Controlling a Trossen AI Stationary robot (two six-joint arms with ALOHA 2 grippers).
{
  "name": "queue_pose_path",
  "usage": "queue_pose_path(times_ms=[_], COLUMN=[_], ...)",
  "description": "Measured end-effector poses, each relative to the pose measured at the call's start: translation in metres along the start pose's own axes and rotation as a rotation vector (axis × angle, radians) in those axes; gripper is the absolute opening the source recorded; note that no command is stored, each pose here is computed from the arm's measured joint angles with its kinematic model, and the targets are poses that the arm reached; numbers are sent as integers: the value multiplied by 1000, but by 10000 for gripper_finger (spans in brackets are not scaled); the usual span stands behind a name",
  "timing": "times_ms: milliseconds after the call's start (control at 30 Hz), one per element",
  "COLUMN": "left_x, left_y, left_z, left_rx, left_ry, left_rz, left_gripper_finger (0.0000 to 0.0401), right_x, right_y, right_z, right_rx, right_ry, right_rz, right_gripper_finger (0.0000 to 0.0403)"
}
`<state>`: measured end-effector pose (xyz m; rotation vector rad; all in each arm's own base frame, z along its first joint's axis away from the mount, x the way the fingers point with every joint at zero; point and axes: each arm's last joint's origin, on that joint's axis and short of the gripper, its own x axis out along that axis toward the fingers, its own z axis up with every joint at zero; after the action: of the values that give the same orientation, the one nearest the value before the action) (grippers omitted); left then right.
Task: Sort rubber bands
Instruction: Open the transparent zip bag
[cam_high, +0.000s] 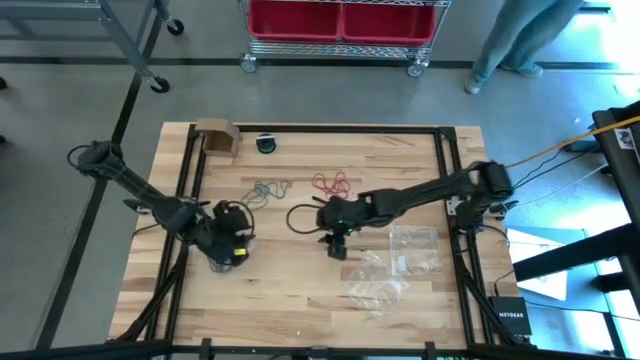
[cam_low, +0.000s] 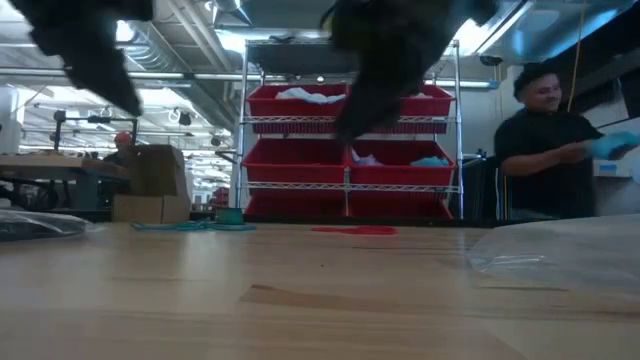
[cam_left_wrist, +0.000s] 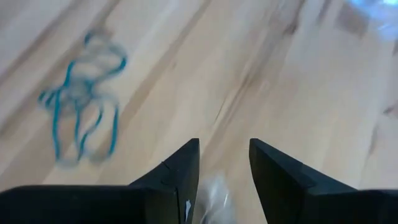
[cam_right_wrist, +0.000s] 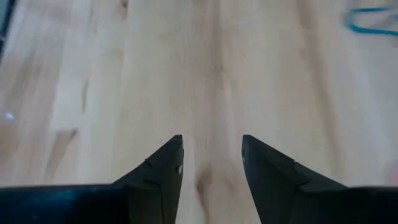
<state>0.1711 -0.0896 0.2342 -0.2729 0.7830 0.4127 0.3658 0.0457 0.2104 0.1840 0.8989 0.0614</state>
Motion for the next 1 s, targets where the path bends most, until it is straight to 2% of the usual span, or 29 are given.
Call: queue_pose_path(times_ms=[200, 400, 500, 667, 833, 1000], left_x=[10, 17, 17, 18, 18, 23], left_y=[5, 15, 16, 16, 16, 11], left_z=[18, 26, 27, 27, 28, 32], left_rx=[21, 2, -1, 20, 60, 105], left_ry=[-60, -63, -64, -64, -66, -99], left_rz=[8, 61, 66, 66, 65, 56], left_gripper_finger=[131, 131, 131, 131, 131, 131], right_x=[-48, -48, -41, -33, -32, -26], right_y=[-2, -10, -7, 24, 55, 81], right_z=[-5, -38, -60, -95, -125, -152], right_rx=[-5, 51, 101, 124, 103, -50], right_ry=[-4, 56, 128, 257, 324, 316], right_rz=[-125, -149, -101, 13, 27, -10], right_gripper_finger=[156, 156, 156, 156, 156, 156])
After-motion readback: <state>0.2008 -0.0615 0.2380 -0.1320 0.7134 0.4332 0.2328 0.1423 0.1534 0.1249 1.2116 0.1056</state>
